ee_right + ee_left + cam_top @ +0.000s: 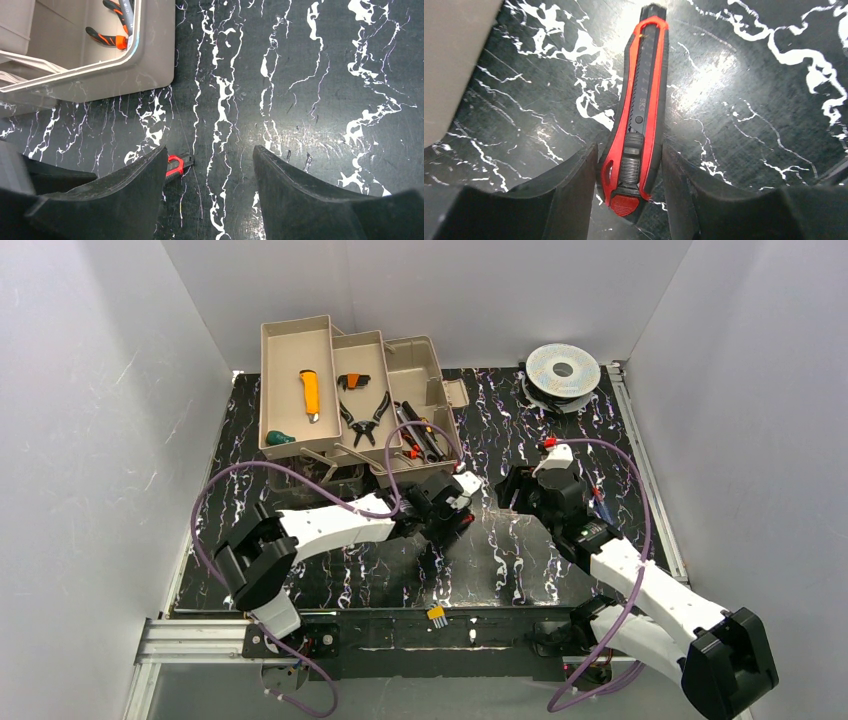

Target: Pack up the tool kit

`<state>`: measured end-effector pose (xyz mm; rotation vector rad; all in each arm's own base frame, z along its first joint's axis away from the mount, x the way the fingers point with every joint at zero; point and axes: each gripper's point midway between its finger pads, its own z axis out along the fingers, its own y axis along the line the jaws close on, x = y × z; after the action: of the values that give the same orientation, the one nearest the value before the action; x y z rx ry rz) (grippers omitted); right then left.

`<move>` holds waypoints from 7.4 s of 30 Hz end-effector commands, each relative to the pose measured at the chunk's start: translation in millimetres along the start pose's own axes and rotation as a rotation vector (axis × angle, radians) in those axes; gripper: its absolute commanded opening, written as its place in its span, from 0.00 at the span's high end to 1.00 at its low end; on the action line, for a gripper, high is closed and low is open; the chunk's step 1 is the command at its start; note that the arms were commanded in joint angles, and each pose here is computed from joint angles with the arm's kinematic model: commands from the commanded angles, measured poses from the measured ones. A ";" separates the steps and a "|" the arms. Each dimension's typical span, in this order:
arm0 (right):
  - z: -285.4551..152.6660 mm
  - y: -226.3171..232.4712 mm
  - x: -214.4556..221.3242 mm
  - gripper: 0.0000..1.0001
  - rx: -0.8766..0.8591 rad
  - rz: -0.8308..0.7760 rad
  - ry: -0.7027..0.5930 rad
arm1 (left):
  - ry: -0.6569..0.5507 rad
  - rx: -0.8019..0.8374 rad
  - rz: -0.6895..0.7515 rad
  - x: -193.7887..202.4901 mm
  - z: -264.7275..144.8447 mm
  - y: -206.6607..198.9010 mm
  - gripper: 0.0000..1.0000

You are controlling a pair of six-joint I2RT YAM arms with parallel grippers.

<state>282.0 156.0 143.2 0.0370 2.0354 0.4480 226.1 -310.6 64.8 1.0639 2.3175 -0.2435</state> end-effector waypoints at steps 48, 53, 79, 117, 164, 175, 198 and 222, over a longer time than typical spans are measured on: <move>31.9 -18.6 38.6 0.30 0.065 0.038 0.037 | 0.002 -0.074 -0.223 31.3 -50.8 35.0 0.03; 30.5 -19.6 37.0 0.30 0.069 0.038 0.029 | 0.095 -0.081 -0.219 53.2 -28.2 31.6 0.05; 30.7 -21.0 36.3 0.31 0.078 0.036 0.027 | -0.347 -0.313 -0.373 -117.7 -134.7 113.8 1.00; 29.5 -23.0 41.3 0.31 0.076 0.042 0.028 | -0.286 -0.814 -0.784 -60.8 -178.8 432.0 0.02; 36.8 77.9 -52.7 0.27 -0.200 -0.063 0.115 | -0.572 -0.638 -1.164 128.2 -211.2 197.1 0.02; 120.5 78.0 -37.9 0.33 -0.049 0.048 0.213 | -0.521 -0.528 -1.359 154.6 -179.0 181.1 0.02; 68.8 -15.7 -55.5 0.99 0.257 0.194 -0.035 | -0.567 -0.608 -1.404 129.6 -239.9 200.9 0.02; 75.5 -6.5 -33.9 0.34 0.055 0.223 -0.103 | -0.832 -0.047 -1.773 108.8 -185.4 311.4 0.02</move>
<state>356.0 157.1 114.4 0.3277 2.0459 0.4407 292.4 69.1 167.6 -1.3566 1.7403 -0.6239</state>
